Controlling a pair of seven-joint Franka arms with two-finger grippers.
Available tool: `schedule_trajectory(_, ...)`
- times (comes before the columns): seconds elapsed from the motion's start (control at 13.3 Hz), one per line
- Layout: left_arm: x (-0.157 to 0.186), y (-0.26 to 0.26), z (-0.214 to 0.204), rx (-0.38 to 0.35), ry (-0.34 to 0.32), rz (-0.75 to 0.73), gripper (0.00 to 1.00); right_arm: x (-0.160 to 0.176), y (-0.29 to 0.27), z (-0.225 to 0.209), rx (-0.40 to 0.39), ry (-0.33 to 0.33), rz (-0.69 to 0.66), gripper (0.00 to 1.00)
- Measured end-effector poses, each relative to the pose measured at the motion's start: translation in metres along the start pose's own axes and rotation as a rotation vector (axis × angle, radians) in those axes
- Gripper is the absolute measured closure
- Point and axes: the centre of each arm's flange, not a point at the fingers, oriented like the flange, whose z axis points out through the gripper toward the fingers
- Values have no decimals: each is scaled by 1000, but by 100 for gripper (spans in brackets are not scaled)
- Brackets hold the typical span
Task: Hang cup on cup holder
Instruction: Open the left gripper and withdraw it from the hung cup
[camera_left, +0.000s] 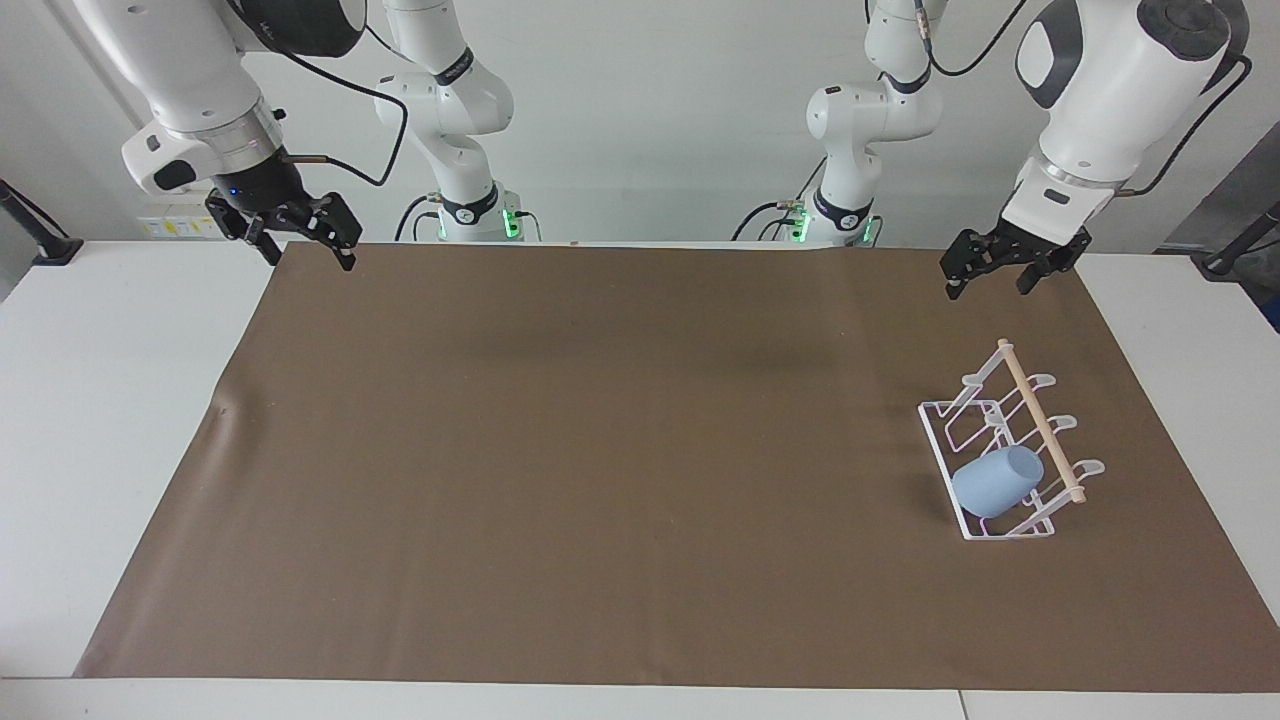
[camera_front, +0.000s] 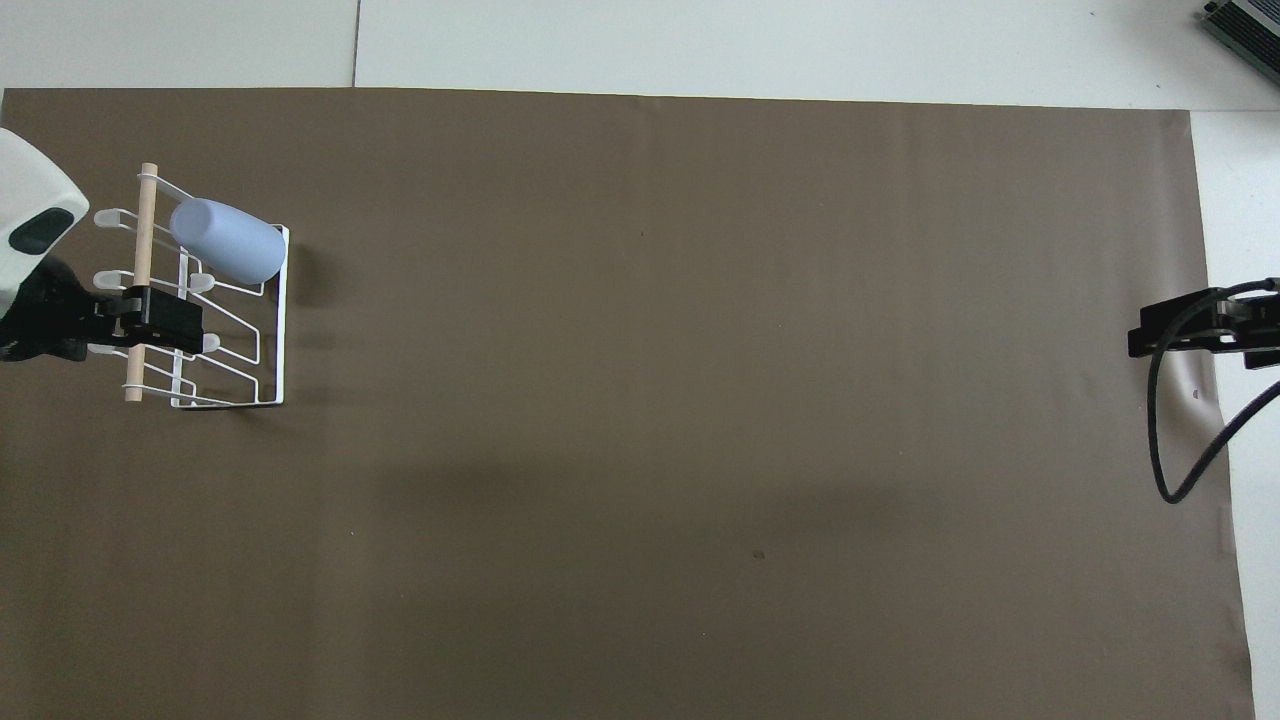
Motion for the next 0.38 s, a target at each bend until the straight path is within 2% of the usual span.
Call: schedule_trajectory(0.38, 1, -1, -1, -1, 8, -1, 0, 0, 0, 0, 0, 0, 0, 0)
